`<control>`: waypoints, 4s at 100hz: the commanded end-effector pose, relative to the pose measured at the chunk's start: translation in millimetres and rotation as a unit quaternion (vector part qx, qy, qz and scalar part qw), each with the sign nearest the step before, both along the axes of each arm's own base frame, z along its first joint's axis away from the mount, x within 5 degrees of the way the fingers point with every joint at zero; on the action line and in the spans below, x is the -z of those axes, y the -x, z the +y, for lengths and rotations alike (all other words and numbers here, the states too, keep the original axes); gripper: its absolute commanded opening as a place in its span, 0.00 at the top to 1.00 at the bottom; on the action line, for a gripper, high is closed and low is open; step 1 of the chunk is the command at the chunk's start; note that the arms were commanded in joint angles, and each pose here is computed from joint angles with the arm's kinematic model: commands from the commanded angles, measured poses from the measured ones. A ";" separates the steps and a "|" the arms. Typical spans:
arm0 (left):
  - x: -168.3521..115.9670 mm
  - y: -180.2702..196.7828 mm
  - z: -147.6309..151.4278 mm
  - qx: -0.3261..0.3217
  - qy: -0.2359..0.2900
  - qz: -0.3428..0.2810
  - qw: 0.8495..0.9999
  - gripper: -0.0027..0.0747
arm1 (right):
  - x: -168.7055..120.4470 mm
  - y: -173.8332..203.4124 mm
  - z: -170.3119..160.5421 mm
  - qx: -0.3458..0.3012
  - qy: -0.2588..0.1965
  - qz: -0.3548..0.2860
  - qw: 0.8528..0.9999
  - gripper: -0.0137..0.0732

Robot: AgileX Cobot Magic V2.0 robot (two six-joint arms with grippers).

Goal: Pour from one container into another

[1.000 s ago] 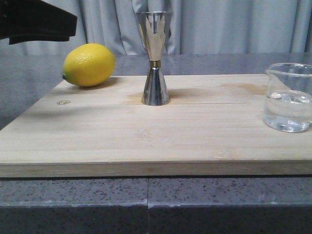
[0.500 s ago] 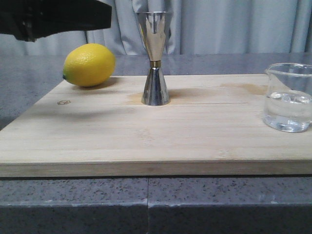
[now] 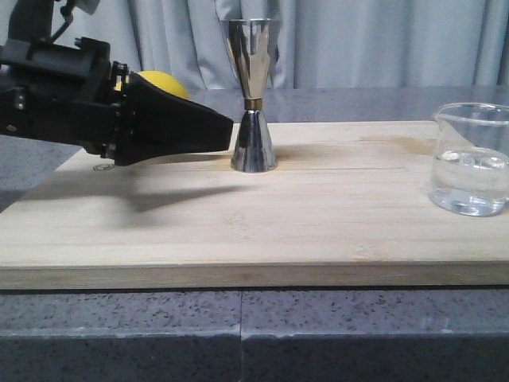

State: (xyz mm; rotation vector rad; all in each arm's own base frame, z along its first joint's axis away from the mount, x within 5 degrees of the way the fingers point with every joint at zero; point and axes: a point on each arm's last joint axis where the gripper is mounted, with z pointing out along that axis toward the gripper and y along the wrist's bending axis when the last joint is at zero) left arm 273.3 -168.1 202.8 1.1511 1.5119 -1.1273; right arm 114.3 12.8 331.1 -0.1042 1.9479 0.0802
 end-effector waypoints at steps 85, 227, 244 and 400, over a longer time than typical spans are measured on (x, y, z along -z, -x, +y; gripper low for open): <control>-39.4 -13.8 -34.5 0.051 0.089 -0.054 0.993 0.31 | -17.3 -2.9 0.0 -0.001 0.004 -0.049 0.999 0.11; -47.6 -18.0 -49.8 0.056 0.082 -0.075 0.992 0.68 | -17.3 -2.9 0.0 -0.001 0.004 -0.049 0.999 0.11; -47.6 -18.0 -49.8 0.056 0.082 -0.075 0.992 0.74 | -17.3 -2.9 0.0 -0.001 0.004 -0.049 0.999 0.11; -59.3 -20.1 -51.8 0.070 0.101 -0.093 0.988 0.99 | -7.8 -8.6 37.5 -0.139 -0.019 -0.004 0.990 0.11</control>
